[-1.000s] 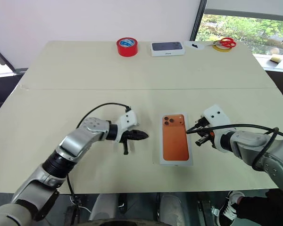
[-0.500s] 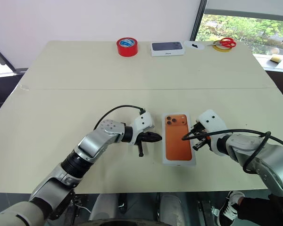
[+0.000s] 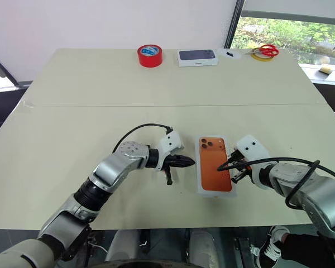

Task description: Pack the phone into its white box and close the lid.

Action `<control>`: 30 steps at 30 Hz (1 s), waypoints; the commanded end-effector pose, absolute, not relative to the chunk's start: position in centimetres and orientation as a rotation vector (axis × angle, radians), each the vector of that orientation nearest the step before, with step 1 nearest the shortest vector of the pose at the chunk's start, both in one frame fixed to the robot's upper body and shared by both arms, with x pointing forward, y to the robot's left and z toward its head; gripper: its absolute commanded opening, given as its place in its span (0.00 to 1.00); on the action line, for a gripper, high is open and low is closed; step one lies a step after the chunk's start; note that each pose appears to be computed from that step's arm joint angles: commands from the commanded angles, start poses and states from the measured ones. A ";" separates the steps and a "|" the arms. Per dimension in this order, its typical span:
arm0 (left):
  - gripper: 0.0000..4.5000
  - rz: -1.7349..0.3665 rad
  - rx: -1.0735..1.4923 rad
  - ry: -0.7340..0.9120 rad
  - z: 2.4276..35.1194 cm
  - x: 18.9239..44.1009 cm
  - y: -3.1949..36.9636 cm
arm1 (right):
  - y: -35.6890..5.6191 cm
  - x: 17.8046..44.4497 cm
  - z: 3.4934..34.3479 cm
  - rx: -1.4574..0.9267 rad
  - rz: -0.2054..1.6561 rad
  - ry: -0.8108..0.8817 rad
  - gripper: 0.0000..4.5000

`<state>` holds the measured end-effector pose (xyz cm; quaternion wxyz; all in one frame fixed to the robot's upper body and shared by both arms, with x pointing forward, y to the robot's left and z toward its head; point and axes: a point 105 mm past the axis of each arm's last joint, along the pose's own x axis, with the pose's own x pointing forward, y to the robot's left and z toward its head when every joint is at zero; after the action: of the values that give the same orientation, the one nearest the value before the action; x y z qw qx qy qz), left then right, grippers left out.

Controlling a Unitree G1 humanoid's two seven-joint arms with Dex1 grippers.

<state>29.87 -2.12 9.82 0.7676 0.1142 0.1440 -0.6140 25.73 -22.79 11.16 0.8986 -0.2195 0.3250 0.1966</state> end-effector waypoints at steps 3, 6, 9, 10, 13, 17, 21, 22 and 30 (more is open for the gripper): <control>0.00 -1.284 0.121 0.227 13.1 31.3 -2.1 | -22.8 25.0 14.0 -0.510 0.464 0.556 0.00; 0.00 -1.286 0.133 0.206 13.6 31.5 -2.7 | -21.5 23.8 14.6 -0.485 0.564 0.512 0.00; 0.00 -1.285 0.145 0.208 13.4 31.7 -3.7 | -19.9 22.3 14.3 -0.450 0.669 0.504 0.00; 0.00 -1.283 0.158 0.215 13.1 31.8 -4.0 | -19.4 21.8 14.1 -0.437 0.699 0.508 0.00; 0.00 -1.285 0.232 0.239 12.0 31.9 -4.8 | -18.6 21.1 12.6 -0.413 0.719 0.555 0.00; 0.00 -1.277 0.295 0.273 10.7 31.9 -5.2 | -19.0 20.8 10.1 -0.392 0.661 0.654 0.00; 0.00 -1.266 0.264 0.256 11.2 32.2 -4.7 | -19.5 21.1 10.1 -0.397 0.624 0.649 0.00; 0.00 -1.259 0.251 0.254 11.4 32.4 -4.5 | -19.5 21.2 10.3 -0.396 0.618 0.640 0.00; 0.00 -0.966 0.173 0.069 16.2 36.5 5.3 | -23.6 25.8 16.5 -0.433 0.375 0.262 0.00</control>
<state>36.43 4.14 14.43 0.8723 0.0877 0.0733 -0.4754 25.49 -22.75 15.41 0.9438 -0.2102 0.1539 0.2034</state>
